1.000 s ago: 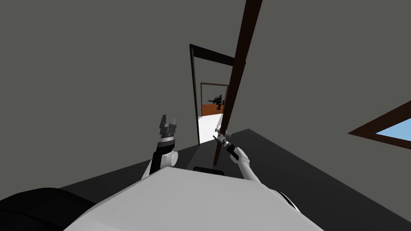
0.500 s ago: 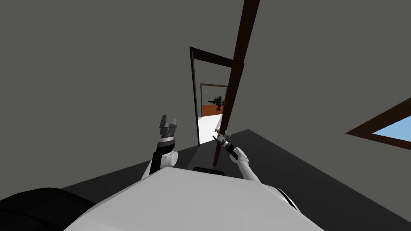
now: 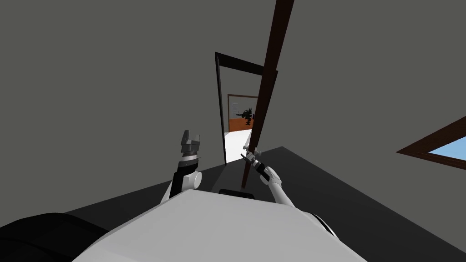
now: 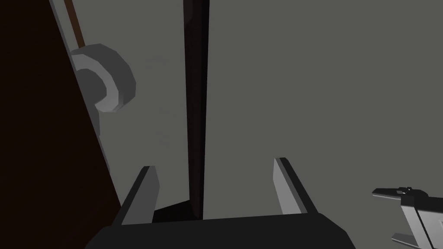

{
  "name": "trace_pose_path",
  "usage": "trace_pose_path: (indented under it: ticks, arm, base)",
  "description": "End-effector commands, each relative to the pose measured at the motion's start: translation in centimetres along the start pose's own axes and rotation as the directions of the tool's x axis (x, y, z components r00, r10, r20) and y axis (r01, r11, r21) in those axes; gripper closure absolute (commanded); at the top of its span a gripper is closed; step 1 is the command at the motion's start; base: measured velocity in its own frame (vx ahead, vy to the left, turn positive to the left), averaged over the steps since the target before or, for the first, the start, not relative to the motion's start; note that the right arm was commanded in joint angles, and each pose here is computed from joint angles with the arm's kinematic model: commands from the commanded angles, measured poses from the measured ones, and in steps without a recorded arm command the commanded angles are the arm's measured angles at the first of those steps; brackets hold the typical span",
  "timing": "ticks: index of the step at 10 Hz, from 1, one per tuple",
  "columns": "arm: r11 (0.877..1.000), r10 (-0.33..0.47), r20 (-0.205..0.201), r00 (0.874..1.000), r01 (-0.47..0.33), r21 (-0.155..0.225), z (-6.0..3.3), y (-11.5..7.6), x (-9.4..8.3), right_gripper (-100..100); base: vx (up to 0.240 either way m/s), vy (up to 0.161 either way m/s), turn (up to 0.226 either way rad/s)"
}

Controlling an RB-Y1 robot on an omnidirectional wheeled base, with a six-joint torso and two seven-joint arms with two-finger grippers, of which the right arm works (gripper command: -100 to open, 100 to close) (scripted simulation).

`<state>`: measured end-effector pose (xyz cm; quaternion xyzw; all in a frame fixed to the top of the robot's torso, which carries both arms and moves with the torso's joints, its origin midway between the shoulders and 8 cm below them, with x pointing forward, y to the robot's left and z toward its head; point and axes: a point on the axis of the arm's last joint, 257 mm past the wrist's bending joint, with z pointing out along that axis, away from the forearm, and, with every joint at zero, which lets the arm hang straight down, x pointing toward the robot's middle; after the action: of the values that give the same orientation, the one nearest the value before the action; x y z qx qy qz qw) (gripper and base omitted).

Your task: Pull the door open

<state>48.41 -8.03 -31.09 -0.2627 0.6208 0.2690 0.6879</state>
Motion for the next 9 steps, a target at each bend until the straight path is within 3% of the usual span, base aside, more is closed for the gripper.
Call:
trace_pose_path:
  ticks: [1, 9]
  arm:
    - [0.999, -0.027, -0.009, 1.0, 0.027, 0.046, -0.62, -2.71, -0.68, -100]
    - [0.999, -0.022, -0.013, 1.0, 0.023, 0.041, 0.16, -2.71, -0.64, -100]
  base:
    - [-0.003, 0.007, 0.003]
    - [-0.008, -0.031, 0.017]
